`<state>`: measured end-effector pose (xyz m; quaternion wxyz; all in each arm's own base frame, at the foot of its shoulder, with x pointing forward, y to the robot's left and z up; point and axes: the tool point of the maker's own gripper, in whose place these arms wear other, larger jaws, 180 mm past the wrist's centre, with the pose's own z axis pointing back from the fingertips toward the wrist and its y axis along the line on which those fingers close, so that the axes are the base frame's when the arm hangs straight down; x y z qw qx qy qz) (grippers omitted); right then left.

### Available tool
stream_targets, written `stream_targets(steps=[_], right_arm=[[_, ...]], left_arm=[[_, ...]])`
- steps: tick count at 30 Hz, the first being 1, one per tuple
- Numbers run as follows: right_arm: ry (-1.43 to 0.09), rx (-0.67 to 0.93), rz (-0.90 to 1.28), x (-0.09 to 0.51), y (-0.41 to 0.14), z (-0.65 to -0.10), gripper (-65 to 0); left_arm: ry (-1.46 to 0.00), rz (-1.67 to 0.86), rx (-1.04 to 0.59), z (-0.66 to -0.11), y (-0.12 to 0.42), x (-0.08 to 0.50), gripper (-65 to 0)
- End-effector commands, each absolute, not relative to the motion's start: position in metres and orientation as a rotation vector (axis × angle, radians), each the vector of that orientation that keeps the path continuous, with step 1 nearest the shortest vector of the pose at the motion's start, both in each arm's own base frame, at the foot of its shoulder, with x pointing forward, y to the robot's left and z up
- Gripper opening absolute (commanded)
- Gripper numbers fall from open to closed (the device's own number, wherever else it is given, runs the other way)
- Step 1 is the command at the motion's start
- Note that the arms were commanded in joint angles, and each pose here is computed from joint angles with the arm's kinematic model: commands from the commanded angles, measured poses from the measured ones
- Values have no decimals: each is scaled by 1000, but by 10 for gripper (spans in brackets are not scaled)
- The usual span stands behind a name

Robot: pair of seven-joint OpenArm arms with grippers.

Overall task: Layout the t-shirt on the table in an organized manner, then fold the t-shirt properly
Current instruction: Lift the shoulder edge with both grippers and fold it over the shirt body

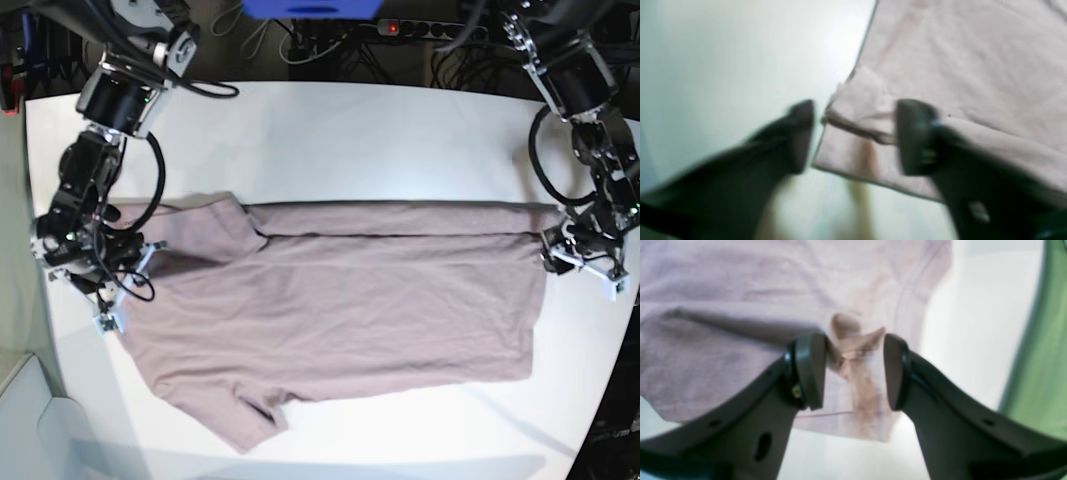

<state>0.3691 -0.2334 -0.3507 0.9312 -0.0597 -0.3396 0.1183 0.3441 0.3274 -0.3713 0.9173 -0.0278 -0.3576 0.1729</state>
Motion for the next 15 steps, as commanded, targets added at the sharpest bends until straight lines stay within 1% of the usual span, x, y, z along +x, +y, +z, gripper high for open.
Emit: stream_targets(steps=[1, 2, 4, 7, 9, 15], right_arm=[[-754, -145, 247, 377, -238, -332, -363], [-765, -156, 249, 377, -239, -327, -363], [-776, -176, 249, 374, -242, -321, -363], [-777, -212, 256, 360, -247, -318, -363], [-763, -229, 261, 347, -249, -321, -361], [-707, -237, 275, 316, -249, -341, -360]], left_arm=[[-793, 349, -42, -352, 335, 355, -172], [-793, 349, -42, -352, 335, 355, -141], [-790, 347, -41, -353, 335, 354, -114], [-780, 350, -39, -356, 336, 351, -114], [-753, 351, -29, -367, 338, 338, -114], [-741, 367, -26, -389, 339, 326, -114]])
